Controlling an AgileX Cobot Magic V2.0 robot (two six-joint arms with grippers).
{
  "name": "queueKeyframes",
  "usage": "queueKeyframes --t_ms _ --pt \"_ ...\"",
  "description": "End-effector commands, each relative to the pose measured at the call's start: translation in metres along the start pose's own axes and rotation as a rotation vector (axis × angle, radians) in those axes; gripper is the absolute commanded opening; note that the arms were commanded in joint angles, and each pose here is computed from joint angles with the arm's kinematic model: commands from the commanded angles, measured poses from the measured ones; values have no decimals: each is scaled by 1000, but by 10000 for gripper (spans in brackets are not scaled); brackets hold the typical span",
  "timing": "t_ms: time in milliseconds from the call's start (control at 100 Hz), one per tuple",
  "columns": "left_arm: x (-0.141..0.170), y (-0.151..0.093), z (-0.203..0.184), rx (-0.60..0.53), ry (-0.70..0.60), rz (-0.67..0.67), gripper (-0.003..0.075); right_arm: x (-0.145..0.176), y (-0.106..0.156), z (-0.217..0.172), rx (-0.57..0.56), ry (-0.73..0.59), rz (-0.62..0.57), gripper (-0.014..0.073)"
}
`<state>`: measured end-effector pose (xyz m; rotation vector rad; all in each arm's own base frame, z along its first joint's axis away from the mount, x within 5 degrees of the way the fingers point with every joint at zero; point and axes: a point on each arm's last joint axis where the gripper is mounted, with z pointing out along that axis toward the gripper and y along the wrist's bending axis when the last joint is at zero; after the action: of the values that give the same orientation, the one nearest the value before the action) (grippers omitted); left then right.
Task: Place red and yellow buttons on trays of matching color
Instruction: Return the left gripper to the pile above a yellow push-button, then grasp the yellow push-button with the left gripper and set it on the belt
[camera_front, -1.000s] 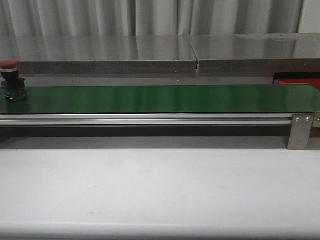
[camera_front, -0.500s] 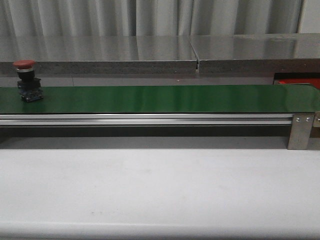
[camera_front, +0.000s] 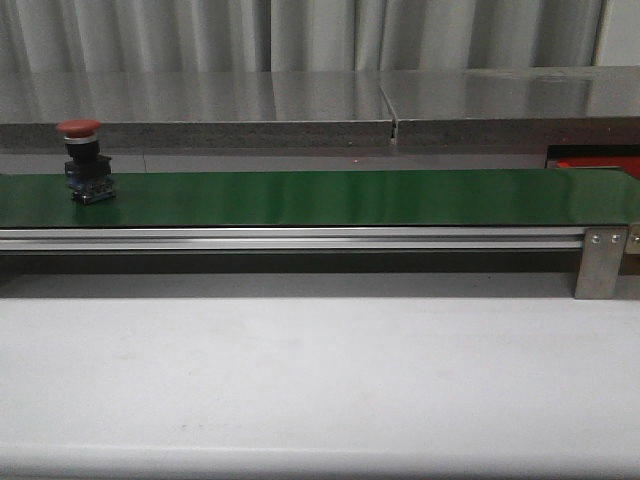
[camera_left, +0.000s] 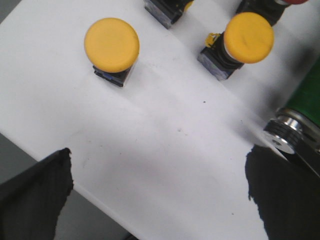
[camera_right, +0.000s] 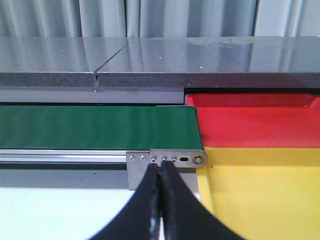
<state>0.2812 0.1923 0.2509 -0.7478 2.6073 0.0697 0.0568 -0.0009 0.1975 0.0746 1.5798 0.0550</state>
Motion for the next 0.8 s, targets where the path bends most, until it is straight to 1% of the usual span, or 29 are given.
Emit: queueKeyframes --t_ms 0,210,400,790 --pt "-11 3 -10 -4 -100 -18 652 -13 2 -1 -14 -92 -17 -116" --pt "-17 9 18 -20 -111 -28 652 -13 2 -1 -14 -92 -17 -116" --pt "-27 12 42 -18 -89 -35 652 -13 2 -1 -14 -92 -17 -116" --pt "-59 16 57 -21 -144 -33 652 -13 2 -1 -14 -92 -17 -116"
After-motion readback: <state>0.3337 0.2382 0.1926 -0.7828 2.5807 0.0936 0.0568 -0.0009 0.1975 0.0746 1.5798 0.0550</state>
